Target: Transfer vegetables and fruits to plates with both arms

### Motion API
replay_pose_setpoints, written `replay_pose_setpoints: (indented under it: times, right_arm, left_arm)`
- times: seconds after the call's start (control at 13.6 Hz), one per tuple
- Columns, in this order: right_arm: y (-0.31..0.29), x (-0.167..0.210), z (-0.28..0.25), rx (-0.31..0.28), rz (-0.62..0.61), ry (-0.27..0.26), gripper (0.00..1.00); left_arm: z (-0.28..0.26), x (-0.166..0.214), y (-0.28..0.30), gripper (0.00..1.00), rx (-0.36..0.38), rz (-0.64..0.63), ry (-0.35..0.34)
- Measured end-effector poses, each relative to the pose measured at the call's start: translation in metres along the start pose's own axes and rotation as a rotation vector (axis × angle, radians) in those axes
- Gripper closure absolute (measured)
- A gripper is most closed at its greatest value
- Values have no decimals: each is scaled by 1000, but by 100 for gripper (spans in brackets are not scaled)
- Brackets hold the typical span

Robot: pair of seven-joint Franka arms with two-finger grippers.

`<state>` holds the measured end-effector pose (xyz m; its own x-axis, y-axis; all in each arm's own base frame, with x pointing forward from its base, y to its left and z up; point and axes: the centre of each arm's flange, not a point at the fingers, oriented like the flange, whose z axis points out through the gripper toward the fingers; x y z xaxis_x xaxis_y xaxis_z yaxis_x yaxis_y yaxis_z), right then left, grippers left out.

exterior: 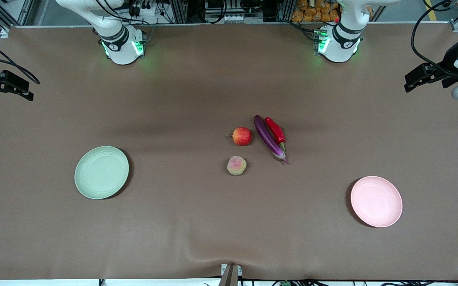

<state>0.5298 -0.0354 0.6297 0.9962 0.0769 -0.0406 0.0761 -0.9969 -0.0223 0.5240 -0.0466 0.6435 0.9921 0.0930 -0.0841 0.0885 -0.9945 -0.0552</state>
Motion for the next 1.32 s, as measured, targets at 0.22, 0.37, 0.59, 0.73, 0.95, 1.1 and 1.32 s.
replay_pose_setpoints:
  times: [0.22, 0.37, 0.59, 0.73, 0.95, 1.1, 1.32]
  right_arm:
    - [0, 0, 0, 0, 0, 0, 0]
    - [0, 0, 0, 0, 0, 1, 0]
    - [0, 0, 0, 1, 0, 1, 0]
    - [0, 0, 0, 1, 1, 1, 0]
    - [1, 0, 0, 1, 2, 1, 0]
    - [0, 0, 0, 1, 1, 1, 0]
    - [1, 0, 0, 1, 2, 1, 0]
  left_arm:
    - [8, 5, 8, 0, 0, 8, 4]
    - [17, 8, 25, 0, 2, 0, 3]
    - [44, 13, 71, 0, 9, -12, -9]
    - [74, 15, 103, 0, 10, -44, -8]
    - [132, 7, 155, 0, 7, -117, -3]
    - [176, -5, 191, 0, -1, -204, 1]
    - [239, -27, 226, 0, -23, -296, 7]
